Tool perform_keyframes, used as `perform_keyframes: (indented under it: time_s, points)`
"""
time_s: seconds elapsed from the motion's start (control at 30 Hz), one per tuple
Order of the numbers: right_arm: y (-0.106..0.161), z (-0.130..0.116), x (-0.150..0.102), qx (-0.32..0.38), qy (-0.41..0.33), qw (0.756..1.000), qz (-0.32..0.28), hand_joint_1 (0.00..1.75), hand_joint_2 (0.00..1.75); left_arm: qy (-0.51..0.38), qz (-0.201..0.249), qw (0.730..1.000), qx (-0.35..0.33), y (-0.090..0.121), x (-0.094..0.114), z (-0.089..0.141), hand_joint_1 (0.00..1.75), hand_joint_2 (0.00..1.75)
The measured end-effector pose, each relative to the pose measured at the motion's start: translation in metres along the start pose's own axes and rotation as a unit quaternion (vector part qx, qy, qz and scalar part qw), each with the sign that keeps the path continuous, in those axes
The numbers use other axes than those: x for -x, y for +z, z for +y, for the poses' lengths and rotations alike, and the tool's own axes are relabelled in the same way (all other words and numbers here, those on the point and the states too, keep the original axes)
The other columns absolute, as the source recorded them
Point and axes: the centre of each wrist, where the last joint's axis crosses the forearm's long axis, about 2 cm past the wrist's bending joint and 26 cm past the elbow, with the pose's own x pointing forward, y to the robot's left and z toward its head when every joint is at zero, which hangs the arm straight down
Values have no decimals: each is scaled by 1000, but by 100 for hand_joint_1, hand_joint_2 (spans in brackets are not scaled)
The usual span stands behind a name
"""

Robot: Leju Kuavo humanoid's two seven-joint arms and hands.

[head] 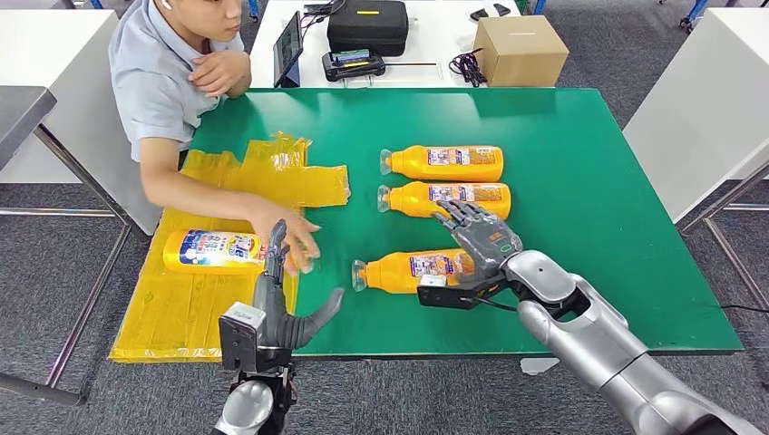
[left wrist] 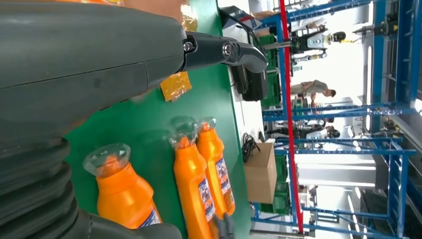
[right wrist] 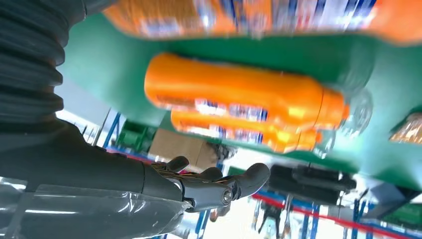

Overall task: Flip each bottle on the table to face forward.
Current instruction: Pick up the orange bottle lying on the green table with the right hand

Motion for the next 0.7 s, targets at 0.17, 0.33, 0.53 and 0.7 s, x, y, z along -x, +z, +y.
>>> perform_keyframes:
  time_s: [0.17, 0.33, 0.53, 0.7]
  points:
    - [7, 20, -7, -16, -24, 1000, -4, 0, 175, 4, 2, 1000, -2, -1, 0, 1, 0, 175]
    - [10, 31, -12, -24, -39, 999, -9, 0, 175, 7, 3, 1000, -4, -3, 1, 2, 0, 175]
    - [9, 47, -24, -22, -61, 998, -13, 0, 175, 13, 4, 1000, -1, -6, 2, 1, 0, 175]
    - [6, 52, -29, -9, -45, 999, -6, 0, 175, 12, 4, 1000, -1, -7, 2, 1, 0, 175]
